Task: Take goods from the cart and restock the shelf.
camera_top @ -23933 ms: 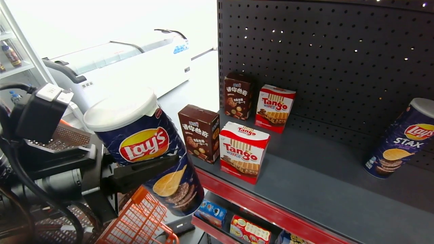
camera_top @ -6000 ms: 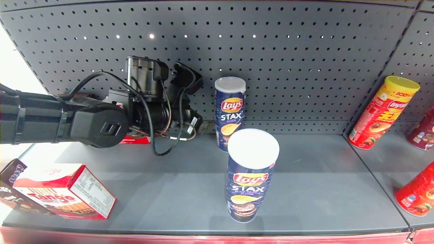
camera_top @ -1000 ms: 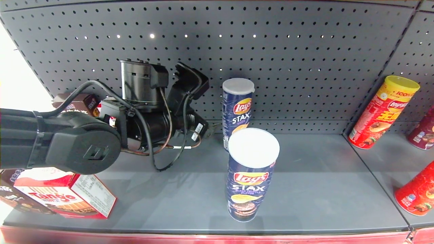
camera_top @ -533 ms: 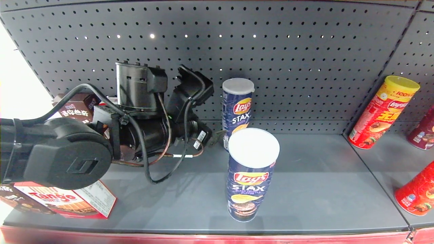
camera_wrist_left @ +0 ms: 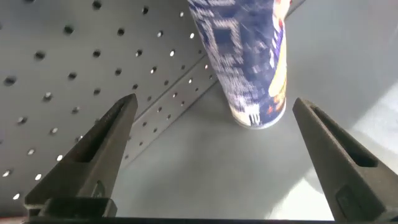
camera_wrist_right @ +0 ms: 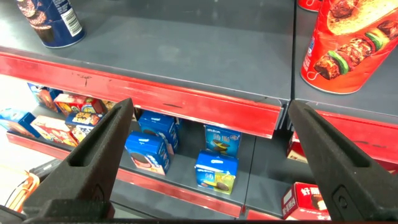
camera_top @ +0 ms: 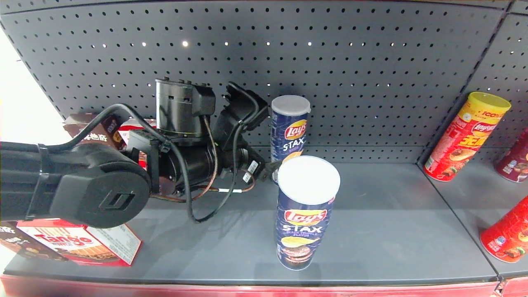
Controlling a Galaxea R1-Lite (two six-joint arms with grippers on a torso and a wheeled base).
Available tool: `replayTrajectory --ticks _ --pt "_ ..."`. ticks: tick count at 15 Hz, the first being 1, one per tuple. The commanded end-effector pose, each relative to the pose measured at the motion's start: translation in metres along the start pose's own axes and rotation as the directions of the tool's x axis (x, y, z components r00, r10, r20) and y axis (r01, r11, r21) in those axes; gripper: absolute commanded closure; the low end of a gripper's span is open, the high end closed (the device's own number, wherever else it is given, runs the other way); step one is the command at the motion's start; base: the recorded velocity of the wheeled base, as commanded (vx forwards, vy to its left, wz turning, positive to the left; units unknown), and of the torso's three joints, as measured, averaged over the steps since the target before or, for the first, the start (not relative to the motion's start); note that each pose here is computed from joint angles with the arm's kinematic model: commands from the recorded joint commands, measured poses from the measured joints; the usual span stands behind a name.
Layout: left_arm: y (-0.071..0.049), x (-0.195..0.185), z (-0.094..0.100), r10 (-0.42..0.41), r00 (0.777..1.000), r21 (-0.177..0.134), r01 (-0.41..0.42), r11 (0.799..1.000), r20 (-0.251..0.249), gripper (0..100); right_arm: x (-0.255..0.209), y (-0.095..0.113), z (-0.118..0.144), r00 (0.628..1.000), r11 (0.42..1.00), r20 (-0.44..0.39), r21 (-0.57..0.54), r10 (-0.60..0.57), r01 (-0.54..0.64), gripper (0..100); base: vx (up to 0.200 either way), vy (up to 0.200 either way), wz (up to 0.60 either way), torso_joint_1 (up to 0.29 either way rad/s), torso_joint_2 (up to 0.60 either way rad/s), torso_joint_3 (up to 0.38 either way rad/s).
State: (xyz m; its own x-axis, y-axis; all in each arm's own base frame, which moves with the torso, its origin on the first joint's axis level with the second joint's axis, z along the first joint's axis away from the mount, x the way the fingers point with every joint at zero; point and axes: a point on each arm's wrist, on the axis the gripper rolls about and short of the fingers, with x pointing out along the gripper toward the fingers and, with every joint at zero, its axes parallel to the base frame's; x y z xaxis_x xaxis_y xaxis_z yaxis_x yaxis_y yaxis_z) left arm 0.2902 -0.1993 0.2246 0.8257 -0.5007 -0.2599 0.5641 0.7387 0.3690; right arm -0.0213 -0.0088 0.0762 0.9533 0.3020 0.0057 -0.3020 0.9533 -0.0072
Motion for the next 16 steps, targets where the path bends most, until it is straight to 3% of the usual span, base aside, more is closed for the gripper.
replayTrajectory --ticks 1,6,10,12,16 --pt "-0.002 0.016 -0.004 -0.001 1.0 0.0 0.001 1.0 -0.017 0 0.0 0.0 0.0 1.0 1.0 -0.001 0.0 0.0 0.0 0 0.0 0.0 0.0 0.0 0.0 0.0" --pt "0.003 0.021 -0.006 0.016 1.0 -0.004 -0.016 1.0 -0.02 0 0.0 0.0 0.0 1.0 1.0 -0.001 0.0 0.002 -0.002 0 0.0 0.0 0.0 0.0 0.0 0.0" --pt "0.014 0.021 -0.008 0.055 0.998 -0.014 -0.056 0.998 -0.03 0 0.0 0.0 0.0 1.0 1.0 -0.001 0.0 0.0 0.0 0 0.0 0.0 0.0 0.0 0.0 0.0" --pt "0.017 0.021 -0.005 0.064 0.998 -0.041 -0.065 0.997 -0.019 0 0.0 0.0 0.0 1.0 1.0 -0.001 0.0 0.0 0.0 0 0.0 0.0 0.0 0.0 0.0 0.0" --pt "0.019 0.021 -0.002 0.088 0.996 -0.057 -0.089 0.994 -0.017 0 0.0 0.0 0.0 1.0 1.0 -0.001 0.0 0.0 0.0 0 0.0 0.0 0.0 0.0 0.0 0.0"
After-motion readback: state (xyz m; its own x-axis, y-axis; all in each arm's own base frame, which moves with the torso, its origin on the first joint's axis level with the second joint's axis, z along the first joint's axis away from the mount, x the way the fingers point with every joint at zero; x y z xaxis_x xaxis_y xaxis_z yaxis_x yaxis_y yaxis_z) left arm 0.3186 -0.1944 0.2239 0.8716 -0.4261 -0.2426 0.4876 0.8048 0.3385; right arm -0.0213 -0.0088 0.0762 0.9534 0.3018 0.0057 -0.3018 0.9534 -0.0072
